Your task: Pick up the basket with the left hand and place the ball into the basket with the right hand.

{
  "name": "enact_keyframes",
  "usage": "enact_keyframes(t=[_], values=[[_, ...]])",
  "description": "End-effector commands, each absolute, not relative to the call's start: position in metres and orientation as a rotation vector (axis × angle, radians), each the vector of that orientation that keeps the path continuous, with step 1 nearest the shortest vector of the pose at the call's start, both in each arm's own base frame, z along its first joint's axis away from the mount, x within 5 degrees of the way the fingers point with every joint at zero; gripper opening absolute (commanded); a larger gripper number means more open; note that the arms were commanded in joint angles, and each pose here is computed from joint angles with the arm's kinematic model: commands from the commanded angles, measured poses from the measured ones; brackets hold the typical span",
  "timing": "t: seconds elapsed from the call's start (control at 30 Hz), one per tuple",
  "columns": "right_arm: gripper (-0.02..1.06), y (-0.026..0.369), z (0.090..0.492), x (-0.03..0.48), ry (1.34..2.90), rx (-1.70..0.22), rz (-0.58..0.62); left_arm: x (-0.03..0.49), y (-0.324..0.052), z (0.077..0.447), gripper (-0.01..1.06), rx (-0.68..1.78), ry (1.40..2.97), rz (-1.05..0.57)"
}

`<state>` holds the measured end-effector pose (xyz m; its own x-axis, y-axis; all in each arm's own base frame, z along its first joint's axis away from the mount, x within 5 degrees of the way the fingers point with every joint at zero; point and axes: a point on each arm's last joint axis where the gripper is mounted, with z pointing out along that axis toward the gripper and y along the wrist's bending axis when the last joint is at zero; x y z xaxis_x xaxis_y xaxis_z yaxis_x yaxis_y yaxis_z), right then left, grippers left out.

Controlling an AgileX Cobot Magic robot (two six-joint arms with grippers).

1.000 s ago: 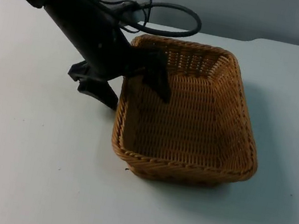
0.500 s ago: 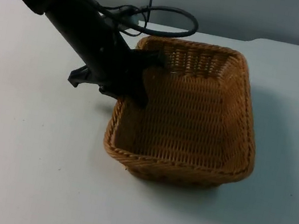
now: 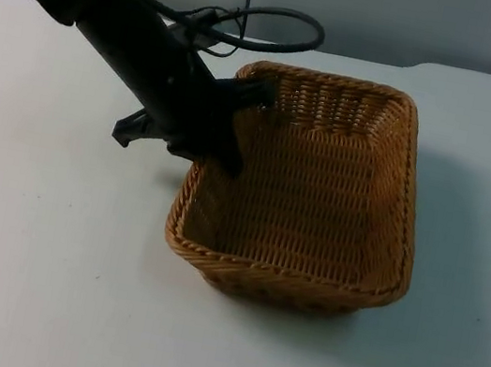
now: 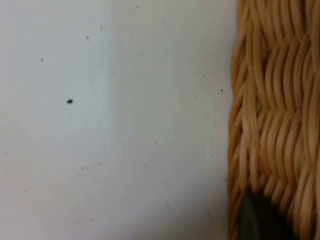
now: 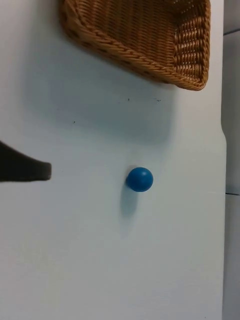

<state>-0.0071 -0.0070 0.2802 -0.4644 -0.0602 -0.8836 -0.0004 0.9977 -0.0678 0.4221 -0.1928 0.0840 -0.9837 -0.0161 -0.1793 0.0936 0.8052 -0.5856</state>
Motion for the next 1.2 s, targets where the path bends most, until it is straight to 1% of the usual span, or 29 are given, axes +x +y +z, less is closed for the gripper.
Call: enact_keyframes(t=[0.0, 0.07, 0.17, 0.2, 0.23, 0.3, 0.37, 0.43, 0.53, 0.7, 0.77, 0.8, 0.9, 1.17], values=[[0.76, -0.007, 0.278, -0.006, 2.051, -0.043, -0.084, 0.422, -0.194, 0.093, 0.00, 0.024, 2.804, -0.922], [0.76, -0.007, 0.278, -0.006, 2.051, -0.043, -0.084, 0.422, -0.193, 0.096, 0.00, 0.016, 2.811, -0.900], [0.76, -0.007, 0.278, -0.006, 2.051, -0.043, -0.084, 0.421, -0.187, 0.113, 0.00, 0.039, 2.818, -0.811], [0.76, -0.007, 0.278, -0.006, 2.051, -0.043, -0.084, 0.420, -0.186, 0.120, 0.00, 0.041, 2.819, -0.800], [0.76, -0.007, 0.278, -0.006, 2.051, -0.043, -0.084, 0.420, -0.186, 0.120, 0.00, 0.041, 2.819, -0.800], [0.76, -0.007, 0.278, -0.006, 2.051, -0.043, -0.084, 0.418, -0.183, 0.138, 0.00, 0.057, 2.813, -0.764], [0.76, -0.007, 0.278, -0.006, 2.051, -0.043, -0.084, 0.415, -0.181, 0.150, 0.00, 0.048, 2.791, -0.767], [0.76, -0.007, 0.278, -0.006, 2.051, -0.043, -0.084, 0.411, -0.176, 0.158, 0.00, 0.000, 2.774, -0.763], [0.76, -0.007, 0.278, -0.006, 2.051, -0.043, -0.084, 0.397, -0.158, 0.163, 0.00, -0.084, 2.787, -0.764], [0.76, -0.007, 0.278, -0.006, 2.051, -0.043, -0.084, 0.369, -0.133, 0.165, 0.00, -0.172, 2.798, -0.720], [0.76, -0.007, 0.278, -0.006, 2.051, -0.043, -0.084, 0.354, -0.118, 0.171, 0.00, -0.228, 2.771, -0.700], [0.76, -0.007, 0.278, -0.006, 2.051, -0.043, -0.084, 0.354, -0.118, 0.171, 0.00, -0.228, 2.771, -0.700], [0.76, -0.007, 0.278, -0.006, 2.051, -0.043, -0.084, 0.332, -0.102, 0.179, 0.00, -0.239, 2.746, -0.692], [0.76, -0.007, 0.278, -0.006, 2.051, -0.043, -0.084, 0.287, -0.092, 0.201, 0.00, -0.211, 2.704, -0.745]])
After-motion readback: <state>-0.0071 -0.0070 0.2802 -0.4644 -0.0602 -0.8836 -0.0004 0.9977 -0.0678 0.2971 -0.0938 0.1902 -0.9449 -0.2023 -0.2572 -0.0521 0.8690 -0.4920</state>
